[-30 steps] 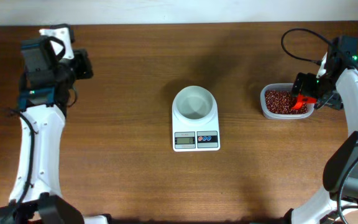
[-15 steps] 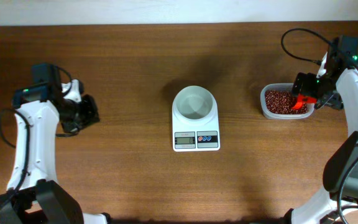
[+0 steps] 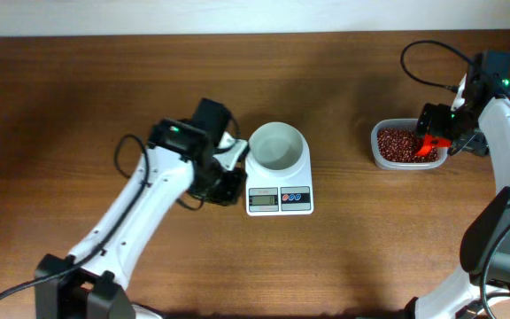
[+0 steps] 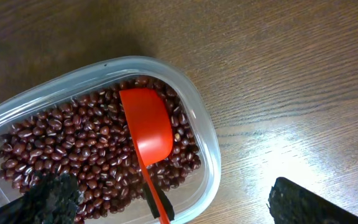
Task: Scoop item into bowl and weigh 50g on scale
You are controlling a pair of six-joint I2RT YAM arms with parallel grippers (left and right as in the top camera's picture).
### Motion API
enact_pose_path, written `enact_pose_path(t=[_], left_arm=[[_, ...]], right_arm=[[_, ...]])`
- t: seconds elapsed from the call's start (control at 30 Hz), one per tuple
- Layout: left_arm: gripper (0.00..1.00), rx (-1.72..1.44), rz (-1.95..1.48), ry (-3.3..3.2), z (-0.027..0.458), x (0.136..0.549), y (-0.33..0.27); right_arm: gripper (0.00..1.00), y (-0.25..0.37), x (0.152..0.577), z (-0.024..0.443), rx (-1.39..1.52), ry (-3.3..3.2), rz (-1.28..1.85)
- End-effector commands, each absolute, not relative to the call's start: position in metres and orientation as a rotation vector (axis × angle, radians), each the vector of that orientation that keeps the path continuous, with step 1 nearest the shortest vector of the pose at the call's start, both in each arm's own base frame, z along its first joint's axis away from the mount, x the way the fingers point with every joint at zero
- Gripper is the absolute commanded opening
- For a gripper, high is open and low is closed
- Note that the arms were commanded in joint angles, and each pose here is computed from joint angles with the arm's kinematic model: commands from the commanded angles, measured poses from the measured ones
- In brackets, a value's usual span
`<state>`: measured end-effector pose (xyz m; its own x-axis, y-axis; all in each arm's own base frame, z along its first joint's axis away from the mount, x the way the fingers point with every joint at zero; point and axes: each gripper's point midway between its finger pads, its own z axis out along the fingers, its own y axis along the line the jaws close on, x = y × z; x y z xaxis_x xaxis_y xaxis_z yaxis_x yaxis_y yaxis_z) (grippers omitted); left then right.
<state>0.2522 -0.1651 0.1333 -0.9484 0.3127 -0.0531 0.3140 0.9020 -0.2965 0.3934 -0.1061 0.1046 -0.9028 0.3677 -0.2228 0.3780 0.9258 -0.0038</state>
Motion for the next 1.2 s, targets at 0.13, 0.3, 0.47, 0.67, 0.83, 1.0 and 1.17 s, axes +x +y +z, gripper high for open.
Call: enact_pose_path(t=[0.13, 0.3, 0.47, 0.67, 0.83, 1.0, 1.17], left_arm=[[0.00, 0.810, -0.180, 2.888, 0.127, 0.246, -0.205], [0.00, 0.785, -0.071, 2.836, 0.100, 0.245, -0.213], [0.00, 0.846, -0.112, 2.730, 0.068, 0.258, -0.224], [0.00, 1.079, -0.300, 2.635, 0.062, 0.252, -0.254], [0.00, 1.229, -0.337, 2.490, 0.063, 0.255, -0.280], [0.00, 1.277, -0.375, 2.449, 0.065, 0.247, -0.293], [0.00, 1.330, -0.477, 2.489, 0.068, 0.229, -0.296]], right_arm=[[0.99, -0.105, 0.397, 0.108, 0.557, 2.856, -0.062], [0.99, -0.105, 0.397, 0.108, 0.557, 2.856, -0.062], [0.99, -0.105, 0.397, 0.108, 0.557, 2.856, -0.062], [0.99, -0.105, 0.397, 0.108, 0.557, 2.856, -0.062], [0.99, -0.105, 0.397, 0.108, 0.557, 2.856, -0.062], [0.99, -0.105, 0.397, 0.108, 0.557, 2.856, -0.062], [0.99, -0.105, 0.397, 0.108, 0.557, 2.856, -0.062]])
